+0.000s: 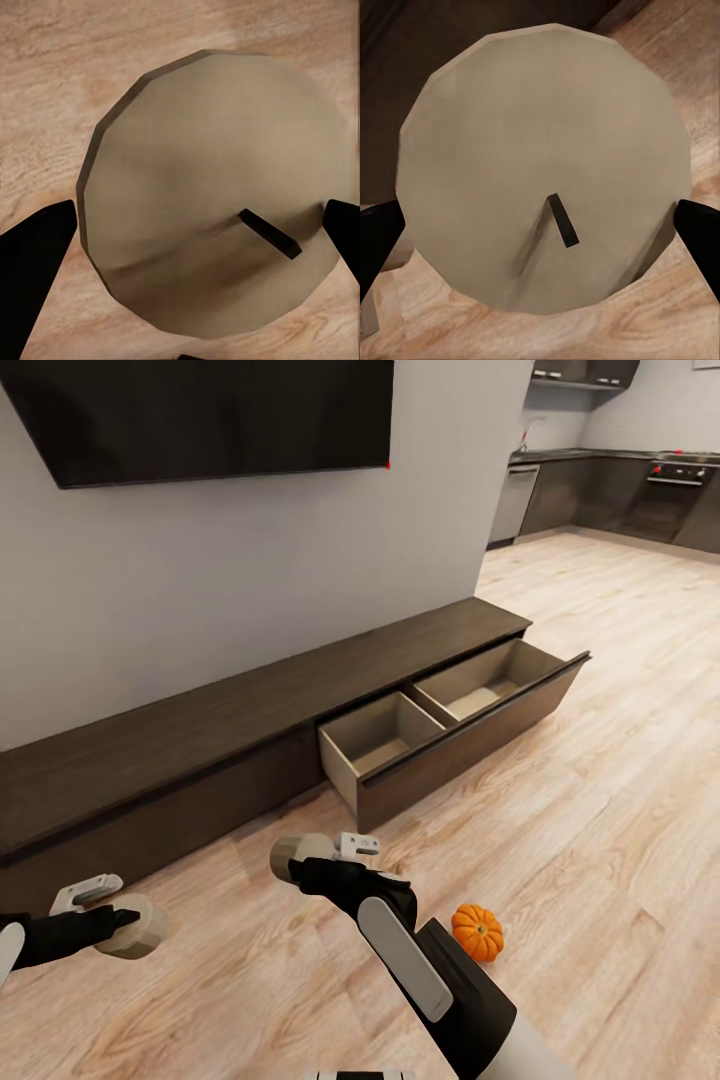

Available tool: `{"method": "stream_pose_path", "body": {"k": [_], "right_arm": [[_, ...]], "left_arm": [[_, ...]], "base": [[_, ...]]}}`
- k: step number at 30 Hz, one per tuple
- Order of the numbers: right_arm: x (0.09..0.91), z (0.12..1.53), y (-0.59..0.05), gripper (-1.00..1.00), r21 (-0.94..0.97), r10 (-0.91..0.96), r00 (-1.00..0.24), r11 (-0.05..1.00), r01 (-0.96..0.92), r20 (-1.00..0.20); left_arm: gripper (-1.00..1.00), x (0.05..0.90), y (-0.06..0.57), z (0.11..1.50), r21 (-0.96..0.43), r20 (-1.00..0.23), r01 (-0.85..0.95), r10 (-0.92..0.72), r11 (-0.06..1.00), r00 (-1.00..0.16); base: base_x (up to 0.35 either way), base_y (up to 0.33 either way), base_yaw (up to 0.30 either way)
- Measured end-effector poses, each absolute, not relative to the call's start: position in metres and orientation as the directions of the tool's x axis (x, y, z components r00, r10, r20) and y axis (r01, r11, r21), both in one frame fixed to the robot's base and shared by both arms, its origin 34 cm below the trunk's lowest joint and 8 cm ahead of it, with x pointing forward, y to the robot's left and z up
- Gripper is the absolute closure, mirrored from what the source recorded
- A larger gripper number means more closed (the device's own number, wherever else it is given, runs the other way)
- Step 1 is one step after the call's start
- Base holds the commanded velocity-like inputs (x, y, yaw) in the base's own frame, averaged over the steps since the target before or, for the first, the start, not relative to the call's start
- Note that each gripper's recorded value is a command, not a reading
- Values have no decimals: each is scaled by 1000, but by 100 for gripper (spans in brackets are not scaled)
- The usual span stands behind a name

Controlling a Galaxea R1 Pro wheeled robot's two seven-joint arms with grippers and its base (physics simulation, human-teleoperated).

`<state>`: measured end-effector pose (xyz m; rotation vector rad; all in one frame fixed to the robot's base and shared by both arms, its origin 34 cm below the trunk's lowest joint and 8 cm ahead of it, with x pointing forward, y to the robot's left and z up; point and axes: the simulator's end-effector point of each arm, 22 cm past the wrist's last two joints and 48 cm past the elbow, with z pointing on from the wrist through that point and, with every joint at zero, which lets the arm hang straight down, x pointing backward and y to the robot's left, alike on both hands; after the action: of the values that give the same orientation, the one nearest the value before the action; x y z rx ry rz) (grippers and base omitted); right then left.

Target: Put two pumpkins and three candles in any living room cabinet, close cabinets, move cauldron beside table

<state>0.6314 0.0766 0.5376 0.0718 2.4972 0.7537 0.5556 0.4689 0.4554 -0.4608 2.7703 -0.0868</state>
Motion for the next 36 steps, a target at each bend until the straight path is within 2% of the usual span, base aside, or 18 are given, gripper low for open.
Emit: {"method": "stream_pose_path", "body": {"k": [5, 21, 26, 36], "right_arm": [[634, 548, 76, 100, 528, 196, -861, 844, -96, -470], [643, 573, 68, 100, 513, 216, -858, 856, -64, -466], [638, 552, 22, 100, 420, 193, -863, 907, -25, -467], [571, 499, -72, 100, 220, 306, -870, 947, 235, -387]], "left_arm": [[100, 557, 465, 464, -114, -307, -298, -319, 948, -896], [100, 562, 460, 495, -118, -299, -290, -312, 950, -902], [100, 562, 432, 496, -145, -273, -251, -282, 957, -920], [100, 564, 404, 508, -177, -261, -241, -282, 954, -923]], "base": [[0, 0, -115], [0, 0, -272], [0, 0, -279], [0, 0, -273]]}}
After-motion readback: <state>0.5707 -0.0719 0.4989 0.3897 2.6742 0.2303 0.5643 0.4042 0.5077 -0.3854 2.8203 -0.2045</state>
